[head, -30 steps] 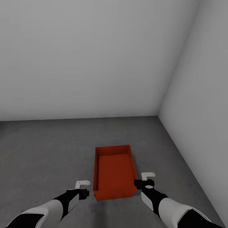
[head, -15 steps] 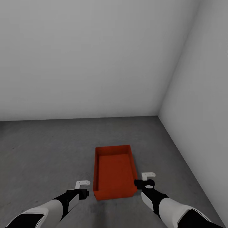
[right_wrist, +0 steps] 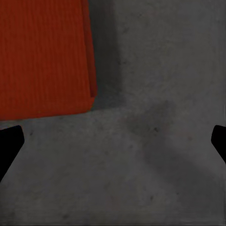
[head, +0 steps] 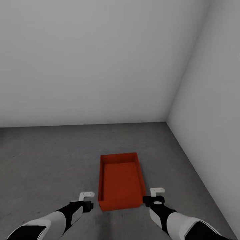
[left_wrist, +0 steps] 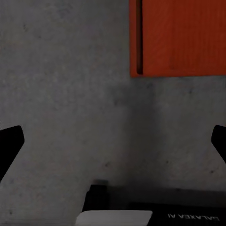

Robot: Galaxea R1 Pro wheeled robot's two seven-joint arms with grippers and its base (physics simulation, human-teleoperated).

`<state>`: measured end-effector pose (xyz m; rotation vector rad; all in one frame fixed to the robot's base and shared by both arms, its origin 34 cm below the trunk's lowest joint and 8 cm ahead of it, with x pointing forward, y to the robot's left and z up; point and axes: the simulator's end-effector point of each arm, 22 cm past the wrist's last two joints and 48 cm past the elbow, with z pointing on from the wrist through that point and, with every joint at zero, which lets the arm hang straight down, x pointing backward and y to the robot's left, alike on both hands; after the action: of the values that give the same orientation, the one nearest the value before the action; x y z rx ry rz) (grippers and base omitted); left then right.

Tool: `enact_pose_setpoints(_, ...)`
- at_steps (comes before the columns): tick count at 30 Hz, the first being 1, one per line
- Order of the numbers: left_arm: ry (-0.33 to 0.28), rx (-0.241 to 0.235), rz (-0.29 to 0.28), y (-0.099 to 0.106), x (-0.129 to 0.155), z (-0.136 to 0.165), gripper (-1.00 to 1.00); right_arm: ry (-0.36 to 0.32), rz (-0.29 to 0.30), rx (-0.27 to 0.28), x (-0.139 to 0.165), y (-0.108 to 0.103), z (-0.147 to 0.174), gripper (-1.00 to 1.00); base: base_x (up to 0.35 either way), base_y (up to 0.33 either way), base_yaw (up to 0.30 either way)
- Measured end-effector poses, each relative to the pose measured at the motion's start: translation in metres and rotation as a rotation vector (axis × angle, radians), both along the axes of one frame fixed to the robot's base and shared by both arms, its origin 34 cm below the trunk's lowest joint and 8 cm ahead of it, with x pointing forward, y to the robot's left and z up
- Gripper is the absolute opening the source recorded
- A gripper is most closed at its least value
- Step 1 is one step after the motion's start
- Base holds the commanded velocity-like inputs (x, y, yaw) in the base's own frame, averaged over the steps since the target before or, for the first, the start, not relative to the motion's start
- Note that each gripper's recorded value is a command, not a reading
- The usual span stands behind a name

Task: Move the two storage containers from the living room to the garage. In the garage, place one container on the floor and stack the other container on top of it (either order is fine).

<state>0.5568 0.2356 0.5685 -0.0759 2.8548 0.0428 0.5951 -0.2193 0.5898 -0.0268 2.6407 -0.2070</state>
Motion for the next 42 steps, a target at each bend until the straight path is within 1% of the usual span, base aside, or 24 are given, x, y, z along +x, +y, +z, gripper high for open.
enact_pose_setpoints(1,0.002,0.001,0.001,0.001,-0.001,-0.001,1.00,0.011,0.000,-0.002,-0.008,-0.001,-0.003,1.00,0.000,0.000,0.000)
enact_pose_setpoints(3,0.005,0.004,0.002,0.004,-0.003,-0.001,1.00,0.067,0.002,-0.007,-0.047,-0.002,-0.020,1.00,0.000,0.000,0.000)
enact_pose_setpoints(4,0.006,0.005,0.002,0.004,-0.003,-0.001,1.00,0.078,0.005,-0.008,-0.056,-0.002,-0.023,1.00,0.000,0.000,0.000)
enact_pose_setpoints(6,0.006,0.005,0.002,0.005,-0.004,-0.002,1.00,0.119,0.005,-0.010,-0.085,-0.004,-0.033,1.00,0.000,0.000,0.000)
enact_pose_setpoints(9,0.008,0.006,0.002,0.005,-0.005,-0.002,1.00,0.157,0.007,-0.011,-0.115,-0.005,-0.042,1.00,0.000,0.000,0.000)
enact_pose_setpoints(11,0.016,0.005,0.002,0.005,-0.012,-0.005,1.00,0.195,0.006,-0.013,-0.144,-0.007,-0.049,1.00,0.000,0.000,0.000)
enact_pose_setpoints(15,0.085,0.005,0.001,0.005,-0.063,-0.022,1.00,0.275,0.007,-0.017,-0.206,-0.010,-0.062,1.00,0.000,0.000,0.000)
enact_pose_setpoints(16,0.093,0.005,0.000,0.005,-0.069,-0.024,1.00,0.284,0.009,-0.017,-0.215,-0.010,-0.063,1.00,0.000,0.000,0.000)
enact_pose_setpoints(18,0.122,0.005,0.000,0.005,-0.092,-0.030,1.00,0.313,0.009,-0.015,-0.241,-0.010,-0.066,1.00,0.000,0.000,0.000)
enact_pose_setpoints(21,0.151,0.005,0.000,0.005,-0.113,-0.035,1.00,0.332,0.012,-0.009,-0.260,-0.009,-0.068,1.00,0.000,0.000,0.000)
enact_pose_setpoints(23,0.176,0.005,0.001,0.005,-0.133,-0.039,1.00,0.354,0.013,-0.001,-0.279,-0.008,-0.070,1.00,0.000,0.000,0.000)
enact_pose_setpoints(26,0.198,0.005,0.002,0.005,-0.150,-0.042,1.00,0.370,0.013,0.005,-0.292,-0.006,-0.070,1.00,0.000,0.000,0.000)
enact_pose_setpoints(29,0.206,0.005,0.002,0.005,-0.157,-0.043,1.00,0.375,0.009,0.008,-0.296,-0.005,-0.070,1.00,0.000,0.000,0.000)
enact_pose_setpoints(35,0.208,0.005,0.002,0.005,-0.159,-0.042,1.00,0.372,0.004,0.011,-0.296,-0.004,-0.070,1.00,0.000,0.000,0.000)
enact_pose_setpoints(39,0.223,0.003,-0.001,0.003,-0.173,-0.043,1.00,0.367,0.003,0.012,-0.294,-0.003,-0.069,1.00,0.000,0.000,0.000)
enact_pose_setpoints(42,0.221,0.002,0.000,0.003,-0.173,-0.042,1.00,0.362,0.004,0.012,-0.292,-0.003,-0.068,1.00,0.000,0.000,0.000)
